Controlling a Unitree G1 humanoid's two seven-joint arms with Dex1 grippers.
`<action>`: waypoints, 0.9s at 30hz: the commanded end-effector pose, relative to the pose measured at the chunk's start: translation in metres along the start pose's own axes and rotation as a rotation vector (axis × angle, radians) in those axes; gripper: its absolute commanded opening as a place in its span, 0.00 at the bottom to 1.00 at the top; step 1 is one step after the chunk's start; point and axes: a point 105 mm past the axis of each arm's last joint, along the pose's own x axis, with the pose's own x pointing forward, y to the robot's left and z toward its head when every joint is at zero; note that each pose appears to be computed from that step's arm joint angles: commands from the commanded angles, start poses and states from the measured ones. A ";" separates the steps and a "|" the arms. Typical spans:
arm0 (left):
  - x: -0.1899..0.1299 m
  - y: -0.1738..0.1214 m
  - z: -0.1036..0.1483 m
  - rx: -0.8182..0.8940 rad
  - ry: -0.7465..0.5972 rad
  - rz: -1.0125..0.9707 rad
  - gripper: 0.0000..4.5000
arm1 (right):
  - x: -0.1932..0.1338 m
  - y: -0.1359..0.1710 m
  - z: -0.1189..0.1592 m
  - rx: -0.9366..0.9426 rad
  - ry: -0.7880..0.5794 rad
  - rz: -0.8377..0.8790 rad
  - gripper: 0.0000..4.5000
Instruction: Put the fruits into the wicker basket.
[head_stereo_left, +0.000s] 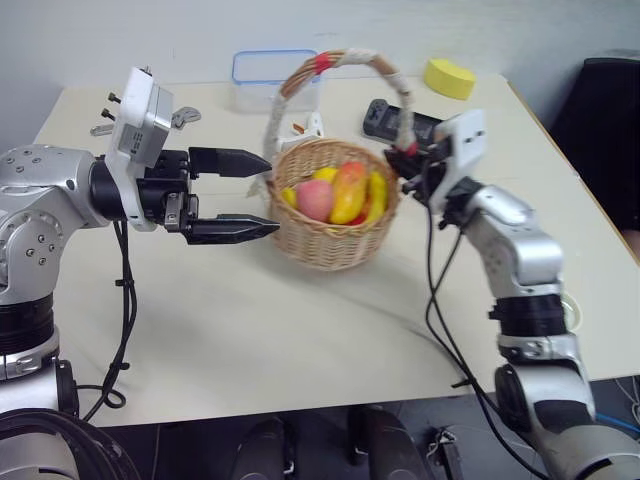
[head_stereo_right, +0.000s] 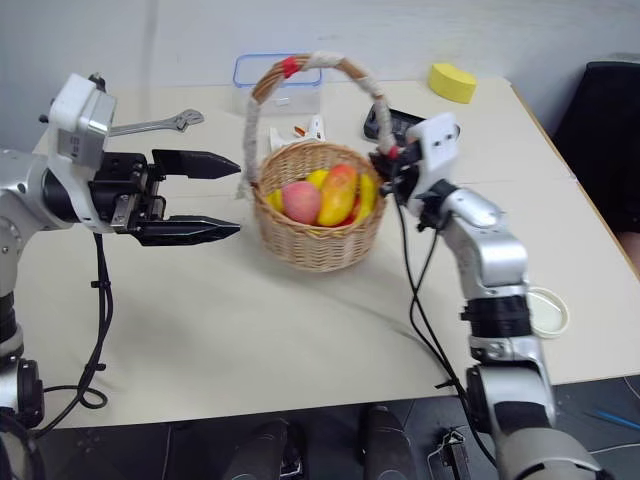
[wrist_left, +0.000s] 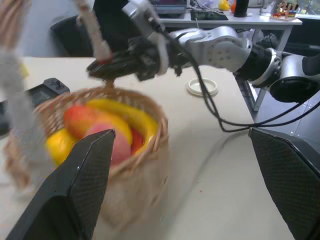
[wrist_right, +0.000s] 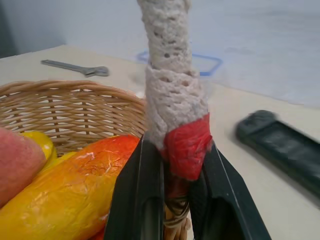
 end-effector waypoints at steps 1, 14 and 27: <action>0.000 0.000 0.010 0.050 -0.027 -0.008 1.00 | -0.040 -0.034 0.035 -0.107 -0.058 -0.140 0.06; 0.023 0.008 0.005 0.060 -0.123 -0.013 1.00 | -0.112 -0.104 -0.014 -0.110 0.063 -0.501 0.28; 0.016 0.005 -0.011 -0.014 -0.054 -0.091 1.00 | -0.211 -0.080 0.028 -0.065 0.348 -0.176 0.98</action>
